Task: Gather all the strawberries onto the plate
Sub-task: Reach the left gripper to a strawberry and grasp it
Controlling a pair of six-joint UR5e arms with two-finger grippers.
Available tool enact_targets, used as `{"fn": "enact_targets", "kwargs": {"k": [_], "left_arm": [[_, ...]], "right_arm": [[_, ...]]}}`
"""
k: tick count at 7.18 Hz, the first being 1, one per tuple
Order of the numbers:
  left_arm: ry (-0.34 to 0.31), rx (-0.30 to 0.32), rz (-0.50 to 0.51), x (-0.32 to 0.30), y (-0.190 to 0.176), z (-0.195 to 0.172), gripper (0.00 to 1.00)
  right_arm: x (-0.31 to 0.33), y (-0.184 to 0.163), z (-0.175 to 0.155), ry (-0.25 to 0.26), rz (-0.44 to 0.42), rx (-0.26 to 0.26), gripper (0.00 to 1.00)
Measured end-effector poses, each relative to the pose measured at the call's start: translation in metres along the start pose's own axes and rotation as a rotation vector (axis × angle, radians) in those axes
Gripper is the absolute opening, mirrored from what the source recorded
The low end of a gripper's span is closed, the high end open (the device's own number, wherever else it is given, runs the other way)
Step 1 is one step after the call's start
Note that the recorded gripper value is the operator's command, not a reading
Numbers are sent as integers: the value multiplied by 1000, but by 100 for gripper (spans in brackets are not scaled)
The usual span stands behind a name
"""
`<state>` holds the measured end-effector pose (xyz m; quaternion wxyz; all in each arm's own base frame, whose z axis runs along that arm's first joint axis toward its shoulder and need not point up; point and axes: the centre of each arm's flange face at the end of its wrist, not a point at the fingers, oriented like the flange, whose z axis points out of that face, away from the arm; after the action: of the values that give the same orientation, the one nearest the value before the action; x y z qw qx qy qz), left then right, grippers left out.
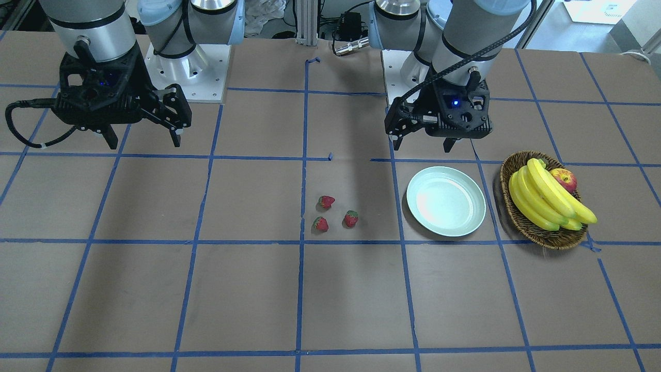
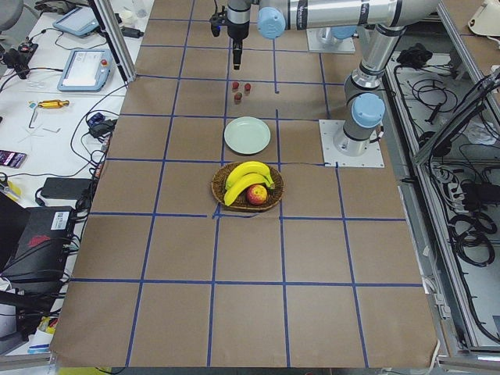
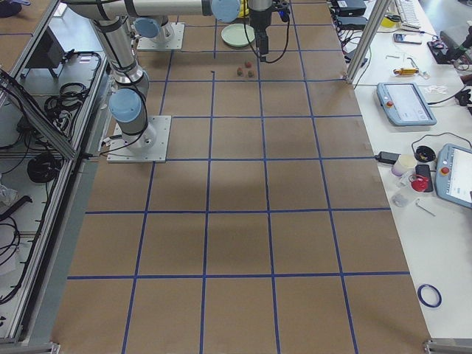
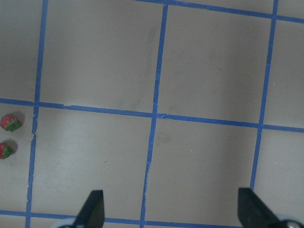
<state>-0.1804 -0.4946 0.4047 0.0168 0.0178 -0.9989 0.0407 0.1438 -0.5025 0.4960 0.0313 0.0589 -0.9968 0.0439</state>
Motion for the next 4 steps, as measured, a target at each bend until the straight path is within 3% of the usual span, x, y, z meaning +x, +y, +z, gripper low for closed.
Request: {"fn": "enact_targets", "kwargs": {"k": [2, 4], "left_arm": [[8, 50, -30, 20, 1, 83, 98], [5, 28, -22, 40, 5, 148, 95]], "right_arm": [[0, 1, 2, -1, -1, -11, 100], [-1, 0, 3, -2, -4, -14, 100]]}}
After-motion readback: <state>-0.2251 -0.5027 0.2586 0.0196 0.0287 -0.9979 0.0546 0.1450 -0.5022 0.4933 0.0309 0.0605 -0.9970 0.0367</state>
